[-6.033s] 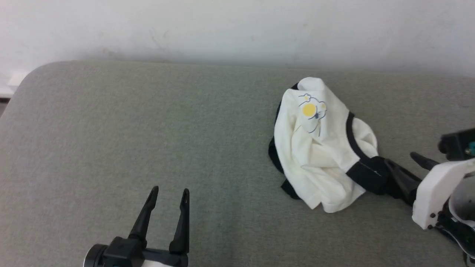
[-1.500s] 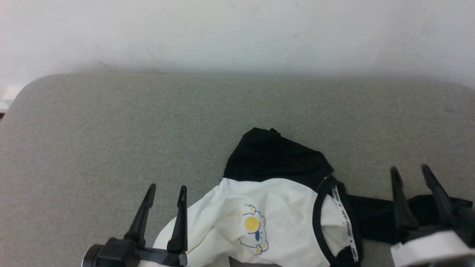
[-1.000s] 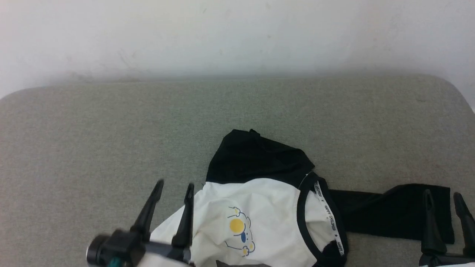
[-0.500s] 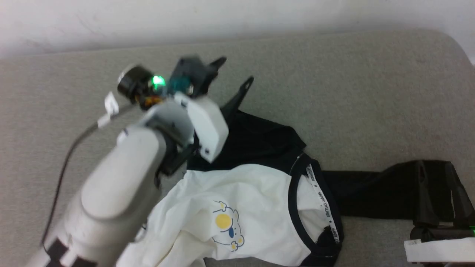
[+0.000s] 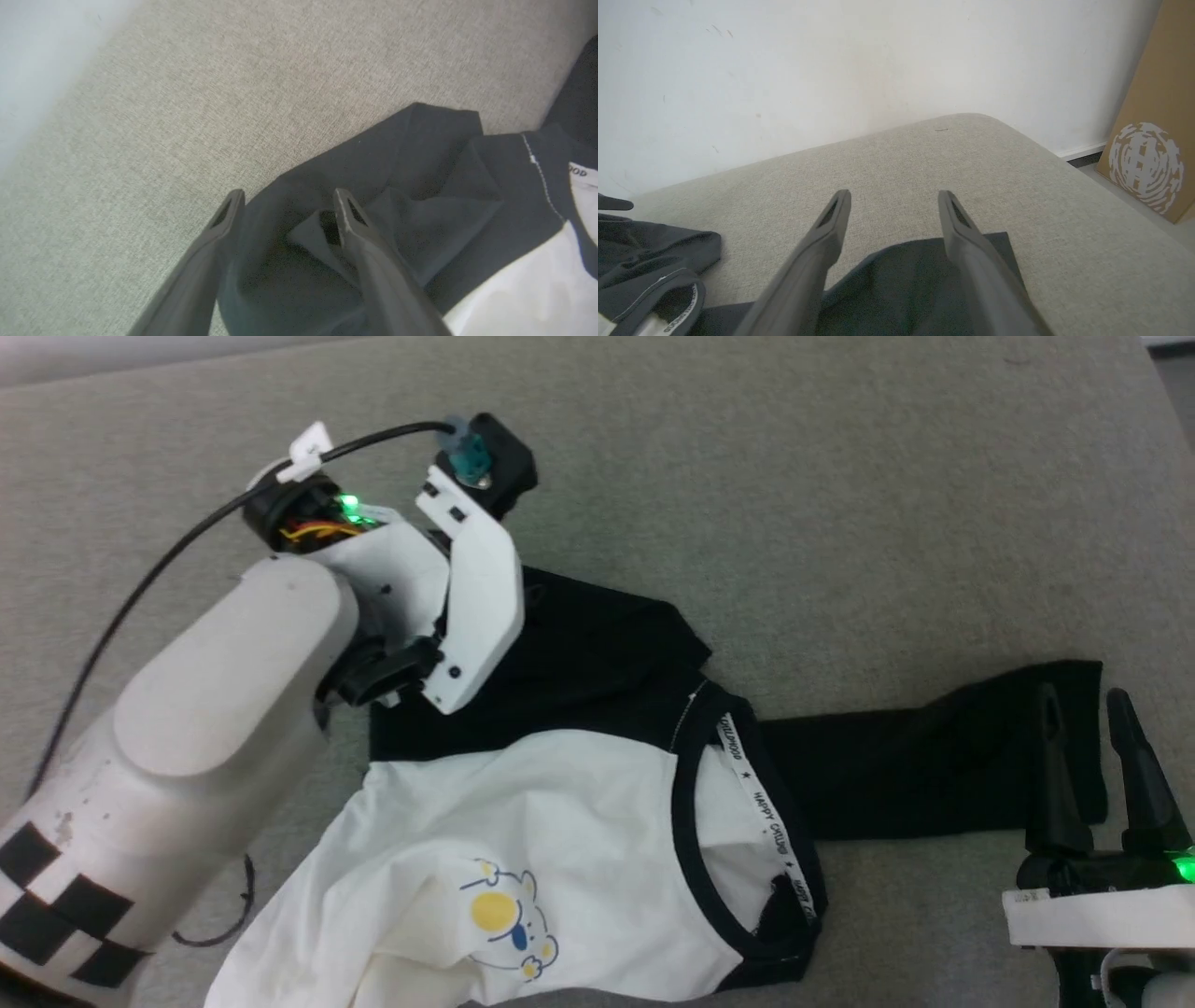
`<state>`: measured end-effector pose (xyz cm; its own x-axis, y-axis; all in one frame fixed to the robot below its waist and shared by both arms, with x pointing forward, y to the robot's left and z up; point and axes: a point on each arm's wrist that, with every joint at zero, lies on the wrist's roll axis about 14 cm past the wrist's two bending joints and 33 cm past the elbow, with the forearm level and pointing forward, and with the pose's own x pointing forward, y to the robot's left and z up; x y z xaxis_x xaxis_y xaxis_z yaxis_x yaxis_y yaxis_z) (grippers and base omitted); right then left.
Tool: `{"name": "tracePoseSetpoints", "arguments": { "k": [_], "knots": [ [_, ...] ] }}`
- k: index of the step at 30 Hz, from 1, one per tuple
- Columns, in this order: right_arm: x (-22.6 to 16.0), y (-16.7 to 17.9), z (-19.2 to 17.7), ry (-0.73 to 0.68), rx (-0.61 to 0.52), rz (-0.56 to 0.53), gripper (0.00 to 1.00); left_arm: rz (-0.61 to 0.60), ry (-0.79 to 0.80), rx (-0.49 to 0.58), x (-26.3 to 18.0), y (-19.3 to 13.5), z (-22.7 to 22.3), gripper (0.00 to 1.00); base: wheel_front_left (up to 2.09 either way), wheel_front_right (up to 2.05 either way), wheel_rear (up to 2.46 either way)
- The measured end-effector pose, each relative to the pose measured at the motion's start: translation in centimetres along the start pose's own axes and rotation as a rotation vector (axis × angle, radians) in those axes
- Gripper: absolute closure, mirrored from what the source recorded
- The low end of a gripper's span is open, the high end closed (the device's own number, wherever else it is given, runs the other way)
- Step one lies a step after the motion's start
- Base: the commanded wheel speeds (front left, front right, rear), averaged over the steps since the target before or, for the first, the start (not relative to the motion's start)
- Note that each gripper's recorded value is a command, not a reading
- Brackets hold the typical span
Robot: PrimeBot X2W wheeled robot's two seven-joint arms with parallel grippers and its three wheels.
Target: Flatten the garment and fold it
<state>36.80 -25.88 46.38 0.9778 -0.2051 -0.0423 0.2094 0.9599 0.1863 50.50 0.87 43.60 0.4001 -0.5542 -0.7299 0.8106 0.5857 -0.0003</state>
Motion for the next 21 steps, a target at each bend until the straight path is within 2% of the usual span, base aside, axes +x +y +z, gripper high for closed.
{"name": "tracePoseSetpoints", "arguments": {
  "k": [6, 9, 10, 11, 12, 17, 21],
  "knots": [
    [-0.3, -1.4, -0.8, 0.031, -0.016, -0.046, 0.0, -0.043, 0.178, 0.019, 2.7, 0.0, -4.2, 0.0, 0.0, 0.0, 0.0],
    [-0.5, -1.9, -1.0, 0.041, -0.025, -0.062, 0.0, -0.072, 0.259, 0.028, 3.0, -0.1, -4.7, 0.0, 0.0, 0.0, 0.0],
    [-0.6, -2.0, -1.1, 0.044, -0.028, -0.067, 0.0, -0.074, 0.265, 0.041, 3.0, 0.0, -4.7, 0.16, 0.0, 0.0, 0.0],
    [-0.5, -2.1, -1.1, 0.045, -0.03, -0.07, 0.0, -0.078, 0.262, 0.052, 3.1, -0.1, -4.7, 0.68, 0.0, 0.0, 0.0],
    [-0.4, -2.2, -1.1, 0.043, -0.032, -0.071, 0.0, -0.081, 0.252, 0.059, 3.1, -0.1, -4.7, 1.0, 0.0, 0.0, 0.0],
    [-0.2, -2.0, -0.8, 0.034, -0.035, -0.063, 0.0, -0.101, 0.162, -0.014, 2.9, -0.2, -4.1, 1.0, 0.0, 0.0, 0.0],
    [-0.2, -1.5, -0.4, 0.019, -0.038, -0.043, 0.0, -0.1, 0.016, -0.106, 1.9, -0.5, -2.1, 1.0, 0.0, 0.0, 0.0]
  ]
}}
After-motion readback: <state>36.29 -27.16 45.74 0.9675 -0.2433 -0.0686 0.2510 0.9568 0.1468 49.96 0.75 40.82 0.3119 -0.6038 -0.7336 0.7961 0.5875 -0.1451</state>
